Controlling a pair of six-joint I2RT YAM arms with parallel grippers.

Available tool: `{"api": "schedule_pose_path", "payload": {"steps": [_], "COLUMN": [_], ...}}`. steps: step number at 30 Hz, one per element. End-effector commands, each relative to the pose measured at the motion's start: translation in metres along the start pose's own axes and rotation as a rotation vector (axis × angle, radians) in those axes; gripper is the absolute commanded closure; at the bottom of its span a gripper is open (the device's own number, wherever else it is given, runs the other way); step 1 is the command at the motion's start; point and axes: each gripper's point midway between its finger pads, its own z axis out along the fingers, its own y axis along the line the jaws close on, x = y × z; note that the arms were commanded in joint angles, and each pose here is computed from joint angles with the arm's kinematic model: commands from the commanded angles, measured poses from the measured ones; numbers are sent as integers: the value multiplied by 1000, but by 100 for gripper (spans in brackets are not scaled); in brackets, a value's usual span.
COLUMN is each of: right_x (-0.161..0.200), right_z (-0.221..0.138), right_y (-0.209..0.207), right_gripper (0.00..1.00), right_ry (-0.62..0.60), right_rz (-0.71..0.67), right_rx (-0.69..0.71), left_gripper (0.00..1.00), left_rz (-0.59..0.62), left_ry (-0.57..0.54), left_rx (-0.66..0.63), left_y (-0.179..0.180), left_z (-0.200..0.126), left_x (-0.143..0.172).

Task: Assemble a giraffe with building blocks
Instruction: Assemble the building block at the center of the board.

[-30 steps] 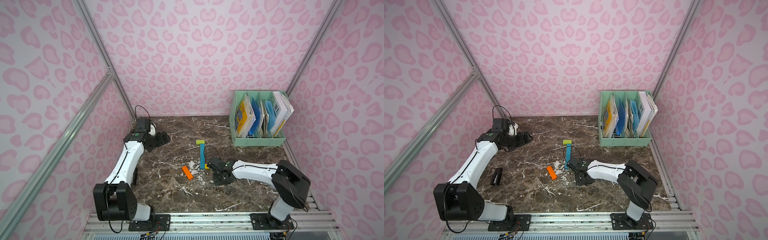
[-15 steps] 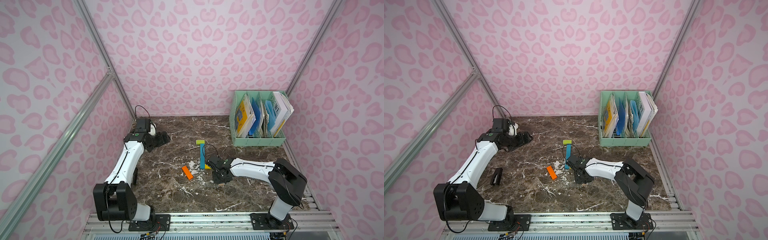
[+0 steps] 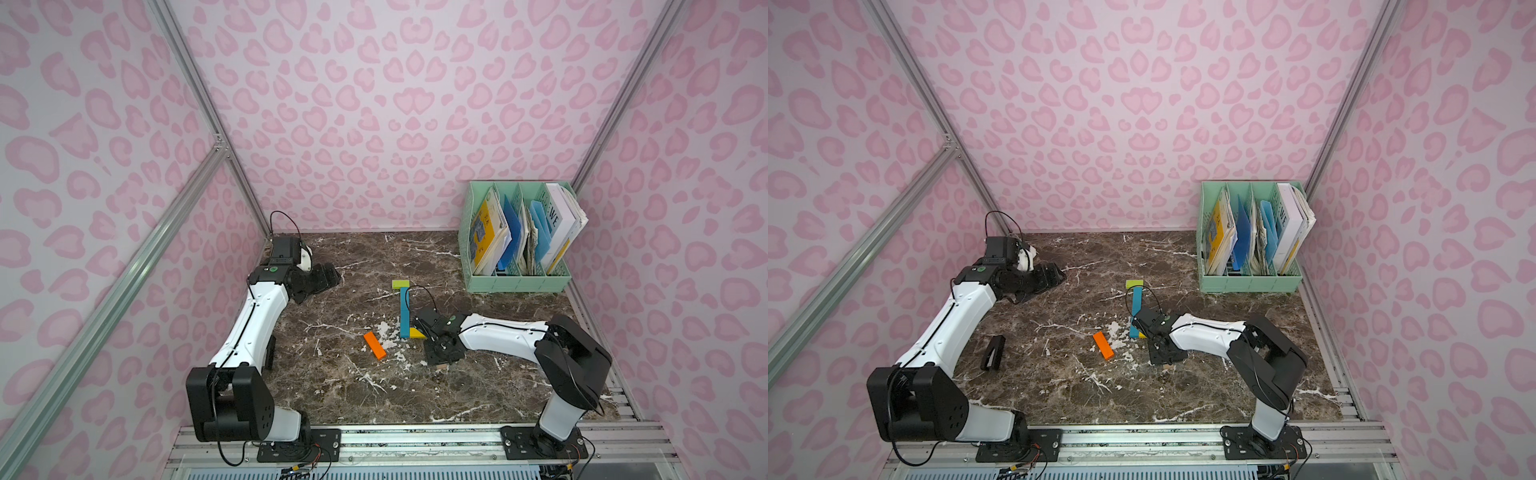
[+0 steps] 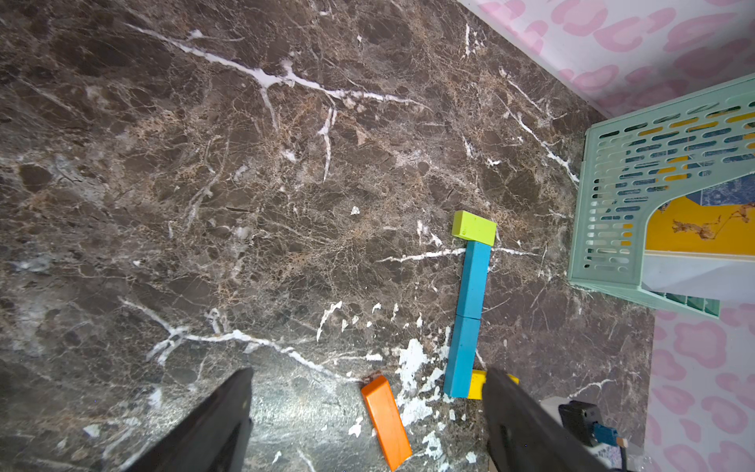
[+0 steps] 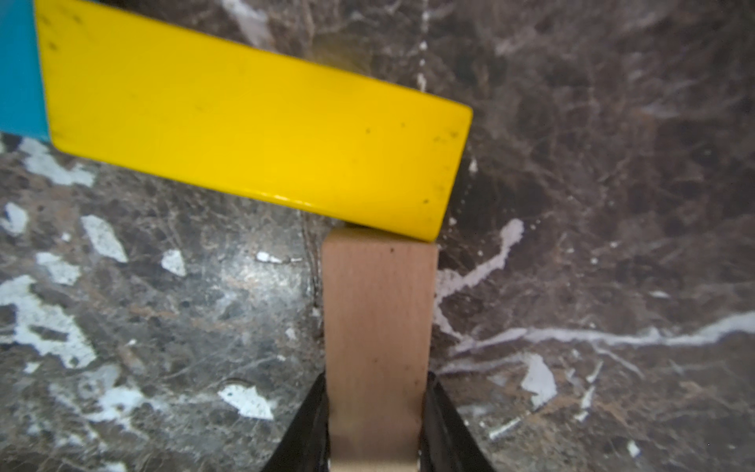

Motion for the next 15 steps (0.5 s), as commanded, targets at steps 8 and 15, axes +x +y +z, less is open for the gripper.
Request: {"api": "schedule_pose_path", "payload": {"steps": [8, 15], "right_x": [3, 1], "right_z": [8, 9], "right_y": [-6, -4], "right_gripper": [64, 64], "right_ry": [16, 17], "right_rz": [-12, -16], "right_rx": [30, 31], "left_gripper": [10, 10], "left_rz": [5, 4], "left_ry": [-2, -1], "left_rx": [-2, -3], "left_y": [0, 0], "left_z": [-1, 0], "left_x": [-1, -1]}}
